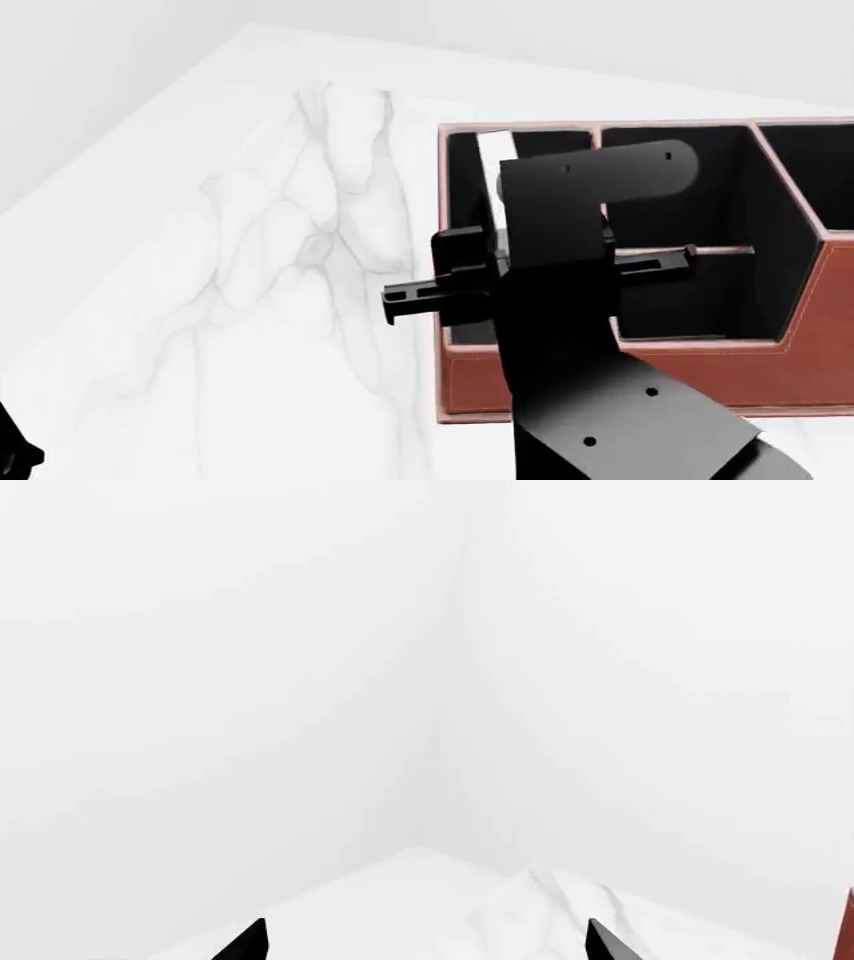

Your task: Pick up the book and place it in the left compartment of the caddy.

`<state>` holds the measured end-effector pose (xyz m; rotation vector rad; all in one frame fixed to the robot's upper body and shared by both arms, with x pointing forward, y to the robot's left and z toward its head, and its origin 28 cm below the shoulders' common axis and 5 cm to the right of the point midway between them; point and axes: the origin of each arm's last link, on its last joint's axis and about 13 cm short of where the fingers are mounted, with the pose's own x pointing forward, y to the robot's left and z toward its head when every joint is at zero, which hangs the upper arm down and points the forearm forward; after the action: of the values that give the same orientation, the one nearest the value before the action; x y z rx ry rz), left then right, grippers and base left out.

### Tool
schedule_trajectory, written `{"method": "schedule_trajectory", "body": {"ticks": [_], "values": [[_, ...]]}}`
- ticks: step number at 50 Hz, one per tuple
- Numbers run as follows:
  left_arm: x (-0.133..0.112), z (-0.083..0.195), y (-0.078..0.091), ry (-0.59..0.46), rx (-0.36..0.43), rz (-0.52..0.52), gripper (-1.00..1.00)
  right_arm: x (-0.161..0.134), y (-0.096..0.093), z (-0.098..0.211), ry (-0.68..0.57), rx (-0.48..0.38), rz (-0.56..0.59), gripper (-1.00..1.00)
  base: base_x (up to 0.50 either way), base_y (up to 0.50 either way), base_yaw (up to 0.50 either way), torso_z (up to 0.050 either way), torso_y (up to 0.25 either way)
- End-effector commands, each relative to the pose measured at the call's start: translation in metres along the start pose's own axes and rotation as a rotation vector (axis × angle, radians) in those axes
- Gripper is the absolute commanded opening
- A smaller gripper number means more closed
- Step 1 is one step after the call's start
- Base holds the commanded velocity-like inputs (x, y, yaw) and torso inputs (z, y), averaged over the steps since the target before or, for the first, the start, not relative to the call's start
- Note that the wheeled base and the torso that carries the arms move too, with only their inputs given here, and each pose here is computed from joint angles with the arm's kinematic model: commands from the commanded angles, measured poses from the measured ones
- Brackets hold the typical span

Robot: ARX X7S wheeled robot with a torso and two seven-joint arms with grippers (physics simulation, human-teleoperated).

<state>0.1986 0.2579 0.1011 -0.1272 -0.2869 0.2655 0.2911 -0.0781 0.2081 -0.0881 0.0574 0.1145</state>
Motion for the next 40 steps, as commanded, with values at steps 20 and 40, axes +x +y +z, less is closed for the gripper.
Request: {"method": "schedule_trajectory", "body": {"ticks": [20, 40], "values": [[-0.001, 0.008, 0.003, -0.022, 0.001, -0.017, 1.0, 0.056, -0.001, -0.016, -0.081, -0.051, -0.041, -1.0, 0.0, 0.0, 0.0, 0.0, 0.002], [-0.004, 0.008, 0.002, -0.058, 0.013, -0.003, 1.0, 0.06, -0.005, -0.017, -0.101, -0.026, -0.037, -1.0, 0.0, 0.0, 0.0, 0.0, -0.082]]}}
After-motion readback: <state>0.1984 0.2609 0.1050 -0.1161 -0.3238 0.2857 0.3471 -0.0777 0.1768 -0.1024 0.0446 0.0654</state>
